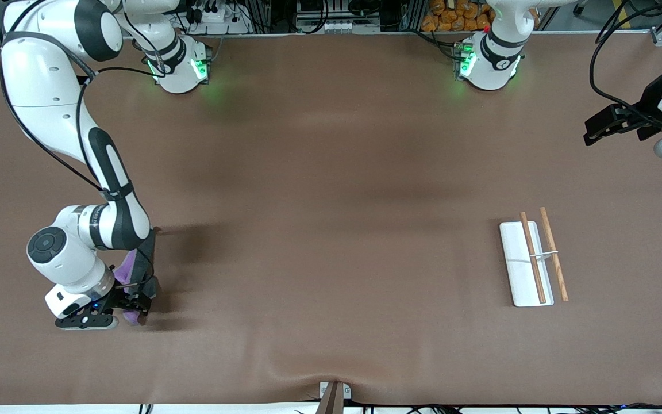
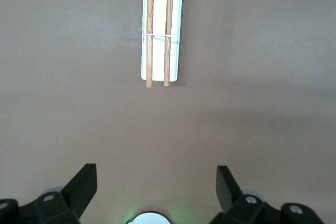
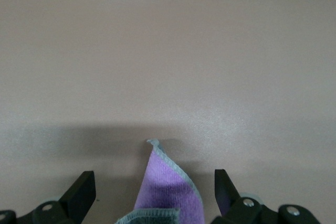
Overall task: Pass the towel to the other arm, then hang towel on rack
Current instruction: 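Close the right gripper on the purple towel's corner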
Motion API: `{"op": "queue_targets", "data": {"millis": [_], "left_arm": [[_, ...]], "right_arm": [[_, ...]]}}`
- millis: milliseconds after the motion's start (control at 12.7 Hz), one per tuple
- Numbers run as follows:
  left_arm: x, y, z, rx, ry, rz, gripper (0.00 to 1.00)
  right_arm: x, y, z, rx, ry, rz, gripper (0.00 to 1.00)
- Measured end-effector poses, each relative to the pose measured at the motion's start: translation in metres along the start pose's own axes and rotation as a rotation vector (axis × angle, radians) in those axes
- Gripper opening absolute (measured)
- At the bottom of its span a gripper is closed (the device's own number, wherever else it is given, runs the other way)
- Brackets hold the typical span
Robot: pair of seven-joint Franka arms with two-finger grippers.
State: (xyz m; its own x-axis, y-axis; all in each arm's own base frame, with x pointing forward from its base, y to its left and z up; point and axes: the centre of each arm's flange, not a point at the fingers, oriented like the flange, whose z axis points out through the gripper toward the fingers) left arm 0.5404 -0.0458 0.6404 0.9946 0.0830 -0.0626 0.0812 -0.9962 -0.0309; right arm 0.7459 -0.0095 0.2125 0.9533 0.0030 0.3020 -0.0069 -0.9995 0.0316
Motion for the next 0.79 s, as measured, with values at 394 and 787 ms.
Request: {"op": "queue_targets", "data": {"millis": [394,787], "left_arm": [[0.000,0.000,0.000,0.000,0.000,0.000,1.00],[0.000,0.000,0.000,0.000,0.000,0.000,1.00]], "right_arm": [[-0.006,0.004,0.011,-0.004,-0.029,0.072,1.00],[-0.010,0.013,0.013,-0.009,-0.058,0.086,0.52]]}}
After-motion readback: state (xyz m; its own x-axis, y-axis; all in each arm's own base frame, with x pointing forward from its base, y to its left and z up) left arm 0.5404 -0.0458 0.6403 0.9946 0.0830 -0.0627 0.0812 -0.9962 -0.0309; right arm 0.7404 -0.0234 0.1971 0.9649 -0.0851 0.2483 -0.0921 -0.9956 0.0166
